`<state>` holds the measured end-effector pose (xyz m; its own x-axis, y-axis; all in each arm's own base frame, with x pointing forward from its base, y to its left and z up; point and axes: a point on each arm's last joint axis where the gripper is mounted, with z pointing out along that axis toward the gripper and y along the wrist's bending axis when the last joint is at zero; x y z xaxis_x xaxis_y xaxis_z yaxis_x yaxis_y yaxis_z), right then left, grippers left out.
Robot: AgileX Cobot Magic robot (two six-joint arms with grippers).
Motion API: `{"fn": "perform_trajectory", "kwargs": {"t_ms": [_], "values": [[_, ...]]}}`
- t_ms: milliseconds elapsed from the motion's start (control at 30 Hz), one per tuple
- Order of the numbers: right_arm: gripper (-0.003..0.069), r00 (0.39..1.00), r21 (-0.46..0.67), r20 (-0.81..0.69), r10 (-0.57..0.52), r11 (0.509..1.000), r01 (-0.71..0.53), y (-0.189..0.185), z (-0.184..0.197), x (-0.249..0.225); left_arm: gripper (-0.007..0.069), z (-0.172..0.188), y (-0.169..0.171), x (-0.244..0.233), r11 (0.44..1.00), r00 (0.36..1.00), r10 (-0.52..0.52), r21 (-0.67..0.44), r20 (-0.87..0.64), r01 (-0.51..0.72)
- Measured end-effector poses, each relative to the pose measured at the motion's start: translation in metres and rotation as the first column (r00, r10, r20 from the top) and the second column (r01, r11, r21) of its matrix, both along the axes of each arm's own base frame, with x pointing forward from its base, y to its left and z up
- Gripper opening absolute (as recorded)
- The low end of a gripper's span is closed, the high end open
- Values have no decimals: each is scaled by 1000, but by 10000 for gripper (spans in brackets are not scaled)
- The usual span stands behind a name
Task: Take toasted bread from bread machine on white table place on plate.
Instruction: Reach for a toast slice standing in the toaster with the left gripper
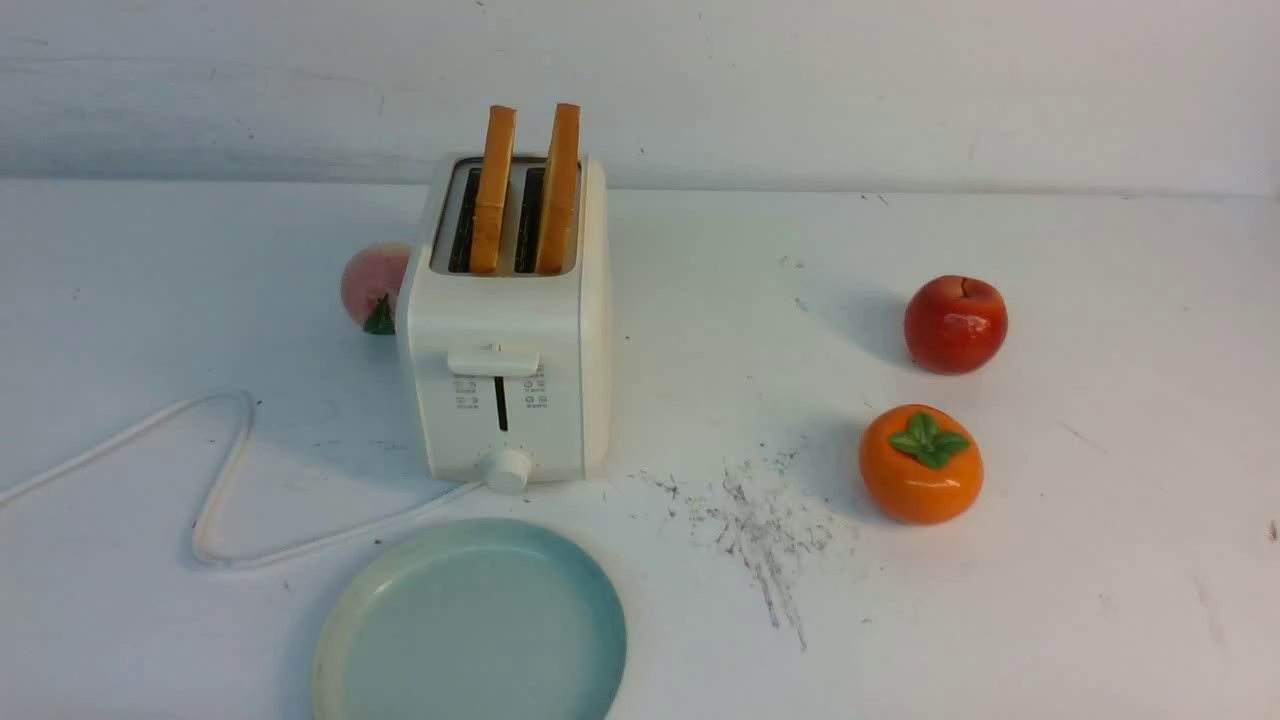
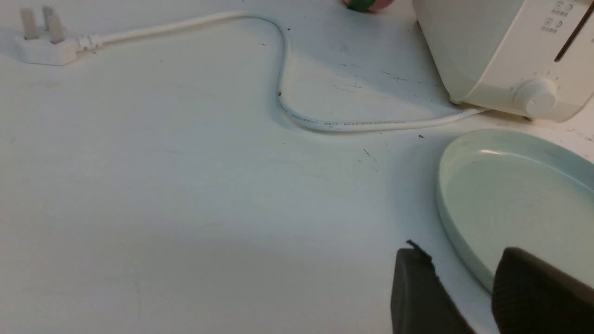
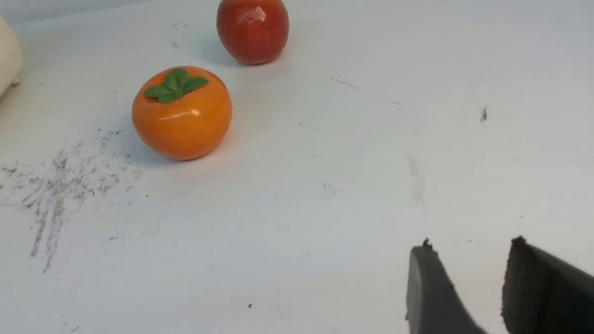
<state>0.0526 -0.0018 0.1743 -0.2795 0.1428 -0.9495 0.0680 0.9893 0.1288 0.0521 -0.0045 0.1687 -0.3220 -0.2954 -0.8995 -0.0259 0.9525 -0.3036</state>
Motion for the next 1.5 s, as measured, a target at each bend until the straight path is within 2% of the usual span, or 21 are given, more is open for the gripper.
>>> {"fn": "perform_trajectory", "kwargs": {"t_ms": [1233,1333,1400,1433,1500], "values": [[239,1000,0,0,0,1000,0,0,0,0,238,1,0,0,1000,1000,1,-1,14,-1],[239,1000,9,3,0,1000,0,0,0,0,238,6,-2,2,993,998,13,-117,60,-6],[239,1000,80,28,-4,997,2,2,2,1,238,10,-5,2,961,996,30,-276,87,-5],[239,999,148,48,-10,989,3,3,3,1,238,13,-6,3,917,995,56,-399,88,-16],[239,994,310,103,-35,951,2,5,8,3,238,16,-8,3,817,993,83,-576,81,-22]]}}
